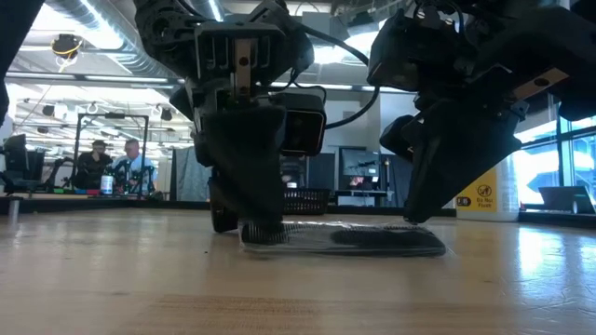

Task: Pick & Place Travel size toiletries
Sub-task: Put the black comb into the blue bin

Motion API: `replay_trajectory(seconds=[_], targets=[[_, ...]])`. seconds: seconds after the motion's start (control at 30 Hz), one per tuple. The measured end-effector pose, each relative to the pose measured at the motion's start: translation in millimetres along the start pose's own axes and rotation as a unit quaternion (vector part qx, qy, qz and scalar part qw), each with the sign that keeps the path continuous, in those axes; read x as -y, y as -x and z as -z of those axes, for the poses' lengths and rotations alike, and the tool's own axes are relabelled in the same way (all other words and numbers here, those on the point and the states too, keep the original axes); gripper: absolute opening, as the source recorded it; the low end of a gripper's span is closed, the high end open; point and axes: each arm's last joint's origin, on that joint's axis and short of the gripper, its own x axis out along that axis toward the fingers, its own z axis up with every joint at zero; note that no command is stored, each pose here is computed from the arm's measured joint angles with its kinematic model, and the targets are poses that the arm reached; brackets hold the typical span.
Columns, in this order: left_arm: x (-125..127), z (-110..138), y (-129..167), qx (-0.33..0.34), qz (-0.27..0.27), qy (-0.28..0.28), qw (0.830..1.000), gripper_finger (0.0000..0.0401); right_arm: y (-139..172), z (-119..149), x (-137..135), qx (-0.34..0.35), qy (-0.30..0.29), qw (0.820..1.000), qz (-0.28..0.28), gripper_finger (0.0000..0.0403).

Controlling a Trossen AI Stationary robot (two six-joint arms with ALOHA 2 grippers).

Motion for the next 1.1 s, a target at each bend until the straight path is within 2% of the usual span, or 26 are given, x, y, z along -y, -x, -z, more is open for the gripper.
replay_trajectory(seconds=[0.2,0.63,0.77,0.93,1.1], targets=[[0,0,0,0.001,0.000,-0.001,1.000,0.0006,0,0,0,0.000,0.000,1.000,0.000,0.0000],[0,-1,1,-0.004,0.007,-0.006,1.000,0.0002,2,0,0,0.001,0.000,1.000,-0.001,0.0008],[-2,-2,2,-0.005,0.012,0.001,1.000,0.0002,13,-3,0,0.006,-0.002,1.000,-0.002,0.0052],[-1,-3,5,-0.004,0.014,0.002,1.000,0.0002,31,-2,1,-0.005,-0.014,1.000,0.002,0.0126],[9,0,14,0.001,0.002,0.009,1.000,0.0002,39,7,7,-0.046,-0.045,0.997,0.047,0.0184]])
